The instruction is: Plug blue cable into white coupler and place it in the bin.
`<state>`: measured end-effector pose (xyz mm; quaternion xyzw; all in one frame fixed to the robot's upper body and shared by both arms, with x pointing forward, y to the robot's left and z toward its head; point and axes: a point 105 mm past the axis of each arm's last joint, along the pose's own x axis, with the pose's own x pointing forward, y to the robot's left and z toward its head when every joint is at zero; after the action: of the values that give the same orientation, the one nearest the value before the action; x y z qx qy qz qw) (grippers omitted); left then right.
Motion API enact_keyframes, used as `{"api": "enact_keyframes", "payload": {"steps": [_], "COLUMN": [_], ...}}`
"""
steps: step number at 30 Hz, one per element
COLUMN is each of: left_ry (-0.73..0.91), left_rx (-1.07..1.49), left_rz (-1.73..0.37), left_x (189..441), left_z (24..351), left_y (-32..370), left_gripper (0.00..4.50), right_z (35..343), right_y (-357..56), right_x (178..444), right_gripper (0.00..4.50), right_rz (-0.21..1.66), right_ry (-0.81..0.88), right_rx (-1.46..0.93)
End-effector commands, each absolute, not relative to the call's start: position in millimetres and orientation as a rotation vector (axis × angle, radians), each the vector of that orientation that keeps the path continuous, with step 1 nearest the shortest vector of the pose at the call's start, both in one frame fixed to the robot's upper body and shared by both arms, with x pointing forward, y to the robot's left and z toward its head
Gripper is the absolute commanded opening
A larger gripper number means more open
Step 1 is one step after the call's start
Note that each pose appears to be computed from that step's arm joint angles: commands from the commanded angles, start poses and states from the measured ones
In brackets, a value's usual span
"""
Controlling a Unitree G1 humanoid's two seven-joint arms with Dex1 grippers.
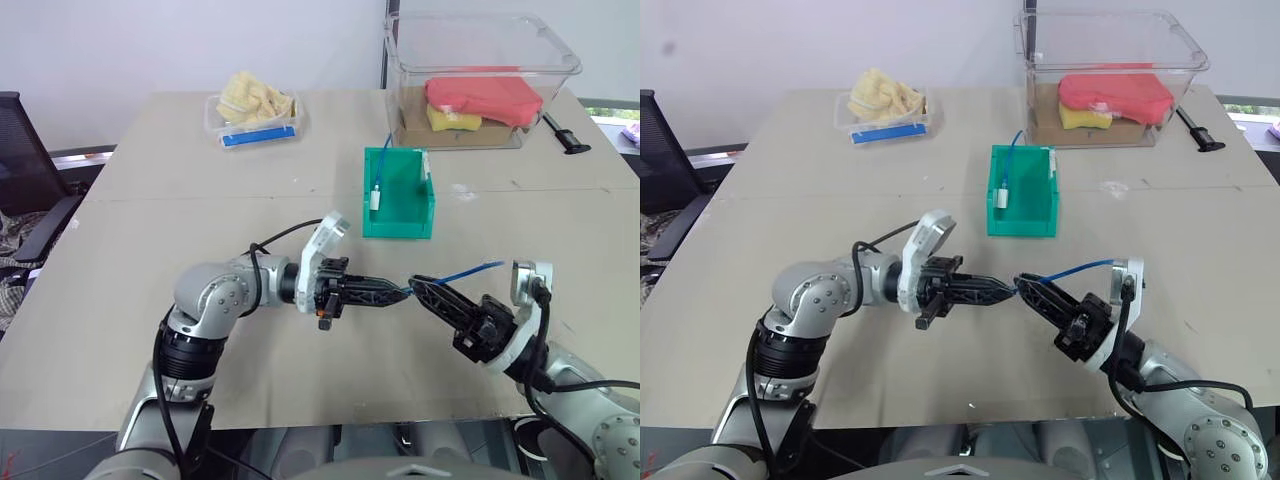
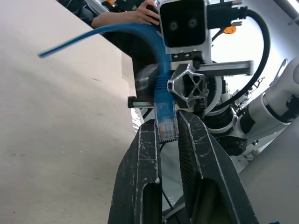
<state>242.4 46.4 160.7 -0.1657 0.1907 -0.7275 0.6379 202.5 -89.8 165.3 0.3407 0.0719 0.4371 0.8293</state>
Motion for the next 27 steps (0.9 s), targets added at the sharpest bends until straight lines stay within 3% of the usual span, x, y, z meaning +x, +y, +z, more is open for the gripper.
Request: {"api": "enact_keyframes", "payload": {"steps": [1, 3, 9, 14, 20, 27], "left_ry": [0.357, 0.342, 0.176, 0.039, 0.105, 0.126], "left_rx": [-0.368, -0.353, -0.169, 0.119, 0.294, 0.310], "left_rz": [-1.677, -1.647, -1.384, -1.055, -0.771, -0.682], "left_x": [240.9, 244.1, 263.8, 290.9, 303.4, 310.5], "left_z": [172.3, 171.4, 169.5, 165.4, 130.9, 98.4], "left_y": [48.2, 50.5, 81.6, 140.3, 211.6, 233.9], "left_gripper": [1.00, 1.70, 4.48, 4.48, 4.48, 4.48], "right_z": [171.0, 171.5, 168.6, 164.3, 160.4, 158.1], "right_y": [-92.5, -92.8, -101.1, -113.6, -116.9, -112.5], "right_x": [201.5, 201.2, 207.6, 220.3, 227.6, 224.4], "right_gripper": [0.00, 0.00, 0.00, 0.00, 0.00, 0.00], "right_rz": [0.926, 0.927, 0.891, 0.848, 0.851, 0.854], "right_ry": [0.126, 0.124, 0.108, 0.079, 0.075, 0.082], "right_rx": [0.709, 0.707, 0.701, 0.720, 0.708, 0.679]}}
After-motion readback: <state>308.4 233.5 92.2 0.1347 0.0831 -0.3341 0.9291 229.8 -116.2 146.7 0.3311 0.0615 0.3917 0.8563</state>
